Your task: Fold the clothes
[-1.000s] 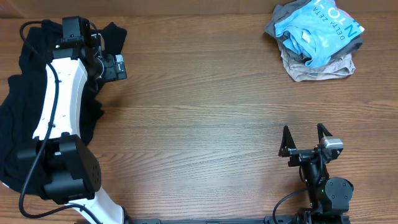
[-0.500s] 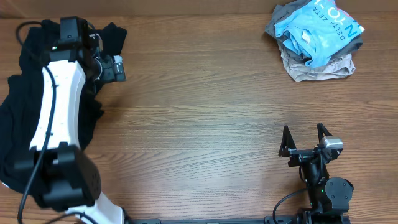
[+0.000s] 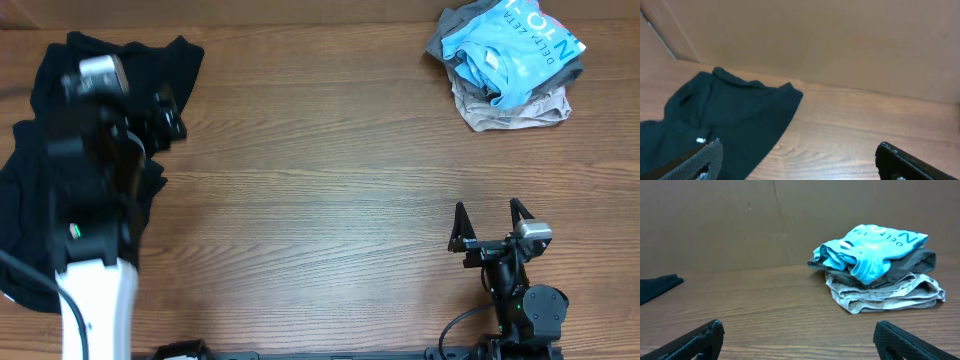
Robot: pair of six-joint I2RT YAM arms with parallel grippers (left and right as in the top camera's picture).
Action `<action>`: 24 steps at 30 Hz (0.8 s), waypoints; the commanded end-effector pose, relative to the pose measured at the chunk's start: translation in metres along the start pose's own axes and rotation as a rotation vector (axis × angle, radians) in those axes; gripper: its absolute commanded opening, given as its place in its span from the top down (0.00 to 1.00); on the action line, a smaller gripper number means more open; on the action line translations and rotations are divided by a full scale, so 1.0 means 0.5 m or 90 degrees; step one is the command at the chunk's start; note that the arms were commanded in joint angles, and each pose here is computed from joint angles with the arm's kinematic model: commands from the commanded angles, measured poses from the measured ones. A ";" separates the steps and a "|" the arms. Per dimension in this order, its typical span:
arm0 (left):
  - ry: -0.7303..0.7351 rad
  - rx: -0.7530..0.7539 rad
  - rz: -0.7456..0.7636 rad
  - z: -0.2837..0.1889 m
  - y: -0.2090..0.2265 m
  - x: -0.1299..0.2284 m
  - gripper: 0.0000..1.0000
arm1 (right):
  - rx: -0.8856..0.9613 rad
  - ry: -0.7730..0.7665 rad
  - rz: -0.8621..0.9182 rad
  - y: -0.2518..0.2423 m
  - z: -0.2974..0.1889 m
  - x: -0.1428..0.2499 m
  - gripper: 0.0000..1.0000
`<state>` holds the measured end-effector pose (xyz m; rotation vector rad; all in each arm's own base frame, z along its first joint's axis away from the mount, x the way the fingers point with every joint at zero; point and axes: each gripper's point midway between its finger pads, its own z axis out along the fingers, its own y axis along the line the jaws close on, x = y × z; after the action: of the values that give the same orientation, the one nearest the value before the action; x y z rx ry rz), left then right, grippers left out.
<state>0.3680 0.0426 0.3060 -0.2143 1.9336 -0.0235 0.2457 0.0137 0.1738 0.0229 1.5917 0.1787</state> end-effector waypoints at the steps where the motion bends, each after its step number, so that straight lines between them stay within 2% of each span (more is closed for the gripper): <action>1: 0.004 0.034 -0.014 -0.041 -0.011 0.091 0.00 | 0.003 -0.004 0.005 -0.004 0.000 0.003 0.00; 12: -0.103 0.085 -0.119 -0.099 -0.010 0.244 0.00 | 0.003 -0.004 0.005 -0.004 0.000 0.003 0.00; 18: -0.141 0.094 -0.123 -0.111 -0.004 0.302 0.00 | 0.003 -0.004 0.005 -0.004 0.000 0.003 0.00; 24: -0.192 0.108 -0.115 -0.119 -0.005 0.331 0.00 | 0.003 -0.004 0.005 -0.004 0.000 0.003 0.00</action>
<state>0.2578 0.0129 0.1814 -0.2715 1.6243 -0.2390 0.2456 0.0137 0.1735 0.0234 1.5928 0.1790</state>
